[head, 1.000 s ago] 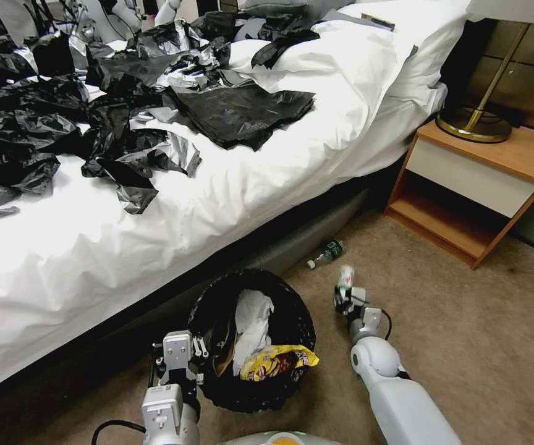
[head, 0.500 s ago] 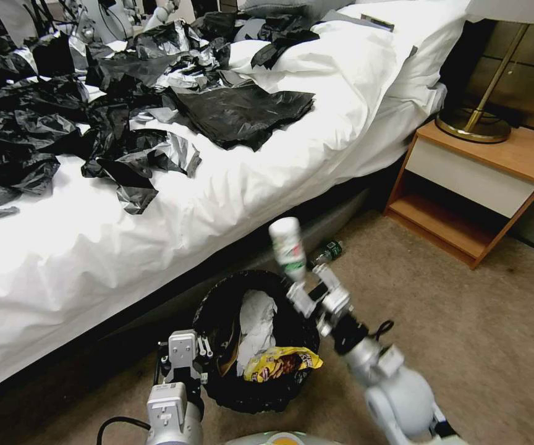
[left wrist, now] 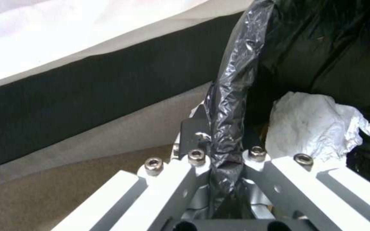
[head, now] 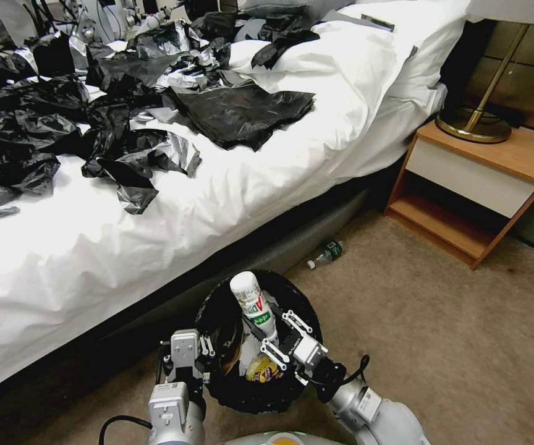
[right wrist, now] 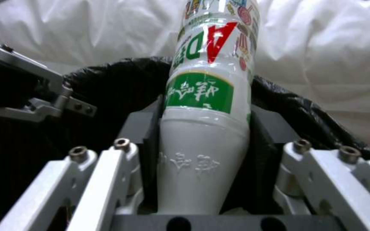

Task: Pick up the trash bin, then pick up the garbage from the floor and place it into the trash bin.

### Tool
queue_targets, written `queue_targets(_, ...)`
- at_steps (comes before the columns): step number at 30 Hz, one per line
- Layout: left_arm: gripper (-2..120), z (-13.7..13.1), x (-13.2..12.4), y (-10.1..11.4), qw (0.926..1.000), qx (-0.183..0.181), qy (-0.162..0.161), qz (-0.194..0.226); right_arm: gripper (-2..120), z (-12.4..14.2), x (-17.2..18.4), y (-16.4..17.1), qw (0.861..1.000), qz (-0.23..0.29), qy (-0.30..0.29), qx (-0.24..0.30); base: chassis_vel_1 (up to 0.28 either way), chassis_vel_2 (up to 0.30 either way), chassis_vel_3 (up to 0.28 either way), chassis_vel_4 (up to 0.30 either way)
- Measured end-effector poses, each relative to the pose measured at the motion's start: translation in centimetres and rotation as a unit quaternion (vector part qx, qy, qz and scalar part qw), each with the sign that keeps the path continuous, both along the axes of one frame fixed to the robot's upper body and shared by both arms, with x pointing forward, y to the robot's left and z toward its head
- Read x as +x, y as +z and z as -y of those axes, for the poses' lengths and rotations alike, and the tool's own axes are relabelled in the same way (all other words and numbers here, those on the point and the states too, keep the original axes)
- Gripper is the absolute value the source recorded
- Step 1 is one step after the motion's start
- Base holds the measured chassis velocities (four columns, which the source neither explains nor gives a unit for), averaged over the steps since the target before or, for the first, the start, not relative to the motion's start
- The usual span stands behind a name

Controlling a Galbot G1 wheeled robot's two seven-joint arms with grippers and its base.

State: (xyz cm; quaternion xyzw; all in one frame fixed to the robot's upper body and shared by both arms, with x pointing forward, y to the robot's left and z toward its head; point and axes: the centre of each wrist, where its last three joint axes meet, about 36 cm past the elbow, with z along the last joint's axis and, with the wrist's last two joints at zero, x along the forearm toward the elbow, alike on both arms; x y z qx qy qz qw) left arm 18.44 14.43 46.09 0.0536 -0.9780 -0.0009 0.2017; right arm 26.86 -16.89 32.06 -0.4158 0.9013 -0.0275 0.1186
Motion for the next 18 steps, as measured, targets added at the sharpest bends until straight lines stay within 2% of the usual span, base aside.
queue_targets(1,0,0.0,0.0,0.0,1.0000,0.000,0.000,0.000,43,0.0,0.0,0.0,1.000,0.000,0.000,0.000,0.000,0.000,0.000,0.000)
queue_targets(5,0,0.0,0.0,0.1,1.0000,0.001,0.000,0.001,64,0.2,0.3,0.2,1.000,0.001,-0.004,0.000,0.000,0.000,0.000,0.000)
queue_targets(6,0,0.0,0.0,0.1,1.0000,0.001,0.000,0.001,64,0.2,0.3,0.2,1.000,0.001,-0.004,0.000,0.000,0.000,0.000,0.000)
queue_targets(9,0,0.0,-0.1,0.2,1.0000,0.001,0.000,0.002,78,0.3,0.5,0.5,1.000,0.005,-0.007,0.001,0.000,0.000,0.000,0.000)
queue_targets(10,0,0.0,-0.1,0.2,1.0000,0.001,0.000,0.002,78,0.3,0.5,0.5,1.000,0.005,-0.007,0.001,0.000,0.000,0.000,0.000)
queue_targets(13,0,-0.1,-0.1,0.2,1.0000,0.002,-0.001,0.002,92,0.3,0.6,1.0,1.000,0.010,-0.007,0.003,0.000,0.000,0.000,0.000)
queue_targets(18,0,-0.1,-0.2,0.2,1.0000,0.002,-0.003,0.002,100,0.5,0.6,1.7,1.000,0.018,-0.008,0.005,0.000,0.000,0.000,0.000)
